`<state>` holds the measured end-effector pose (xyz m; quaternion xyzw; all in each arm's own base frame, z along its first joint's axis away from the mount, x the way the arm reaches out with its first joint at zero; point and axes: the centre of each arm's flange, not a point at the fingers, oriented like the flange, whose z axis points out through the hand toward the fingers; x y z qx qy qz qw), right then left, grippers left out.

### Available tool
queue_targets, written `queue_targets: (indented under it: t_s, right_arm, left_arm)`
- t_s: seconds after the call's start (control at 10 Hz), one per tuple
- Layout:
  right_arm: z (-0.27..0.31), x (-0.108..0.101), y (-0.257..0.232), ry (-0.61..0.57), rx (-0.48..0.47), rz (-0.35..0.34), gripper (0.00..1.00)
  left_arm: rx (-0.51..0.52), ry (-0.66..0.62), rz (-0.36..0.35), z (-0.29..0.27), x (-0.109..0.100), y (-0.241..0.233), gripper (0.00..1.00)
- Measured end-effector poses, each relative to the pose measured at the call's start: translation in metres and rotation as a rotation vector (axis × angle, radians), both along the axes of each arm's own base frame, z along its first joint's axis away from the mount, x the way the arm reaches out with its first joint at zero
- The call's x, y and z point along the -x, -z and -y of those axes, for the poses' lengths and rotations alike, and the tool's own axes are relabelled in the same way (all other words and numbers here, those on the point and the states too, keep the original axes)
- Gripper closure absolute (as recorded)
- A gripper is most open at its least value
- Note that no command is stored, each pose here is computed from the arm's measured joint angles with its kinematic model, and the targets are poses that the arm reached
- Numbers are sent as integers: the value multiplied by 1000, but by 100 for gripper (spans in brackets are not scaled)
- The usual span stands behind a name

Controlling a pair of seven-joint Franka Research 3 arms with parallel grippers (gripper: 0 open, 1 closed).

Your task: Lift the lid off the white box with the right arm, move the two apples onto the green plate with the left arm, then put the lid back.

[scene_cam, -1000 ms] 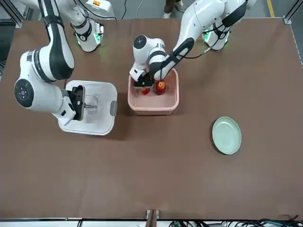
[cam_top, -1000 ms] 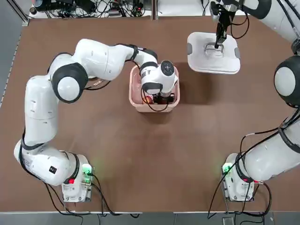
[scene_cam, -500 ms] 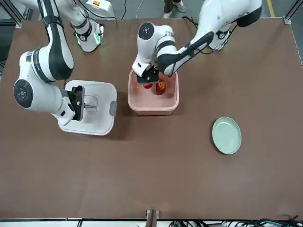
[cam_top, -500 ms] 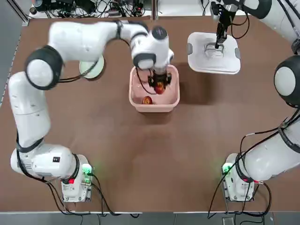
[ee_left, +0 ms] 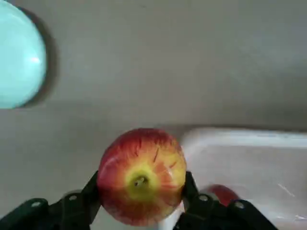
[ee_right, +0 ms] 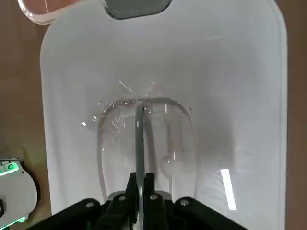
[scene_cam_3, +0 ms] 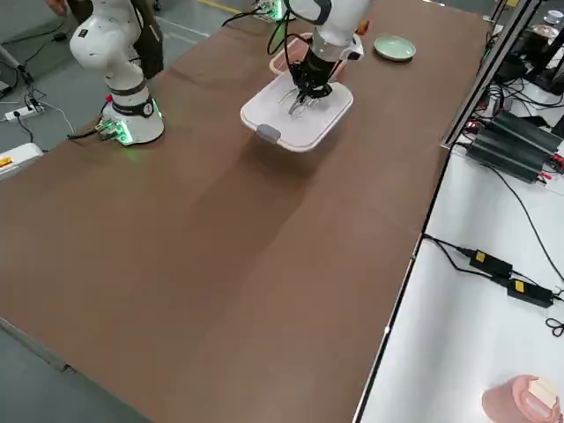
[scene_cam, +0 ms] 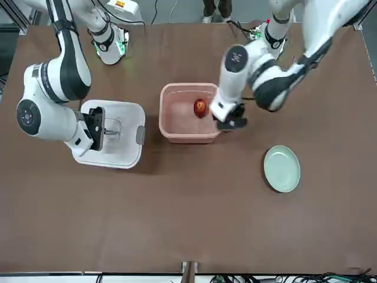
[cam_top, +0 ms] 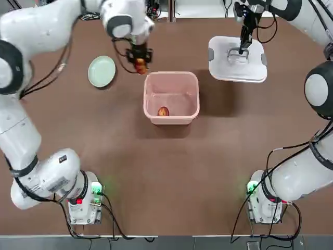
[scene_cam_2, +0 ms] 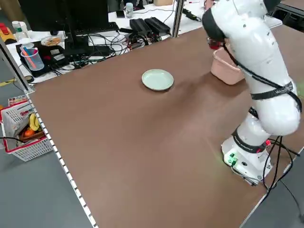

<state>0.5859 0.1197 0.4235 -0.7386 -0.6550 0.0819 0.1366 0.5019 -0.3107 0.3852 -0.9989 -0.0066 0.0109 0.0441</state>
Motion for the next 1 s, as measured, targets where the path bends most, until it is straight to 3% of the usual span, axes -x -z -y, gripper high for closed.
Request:
queue_targets:
  t_s: [0.2, 0.5, 0.7, 1.0]
  right_arm:
    - [0, 1, 0, -1, 0, -5, 93]
    - [0, 1, 1, -1, 1, -11, 93]
    - [0, 2, 1, -2, 1, -15, 93]
    - [0, 3, 1, -3, 1, -21, 93]
  left_arm:
    - [-1, 38, -14, -112, -33, 17, 31]
    - [38, 83, 71, -261, -61, 58, 31]
    - [15, 85, 100, -314, -69, 107, 31]
    - [9, 96, 99, -338, -78, 147, 31]
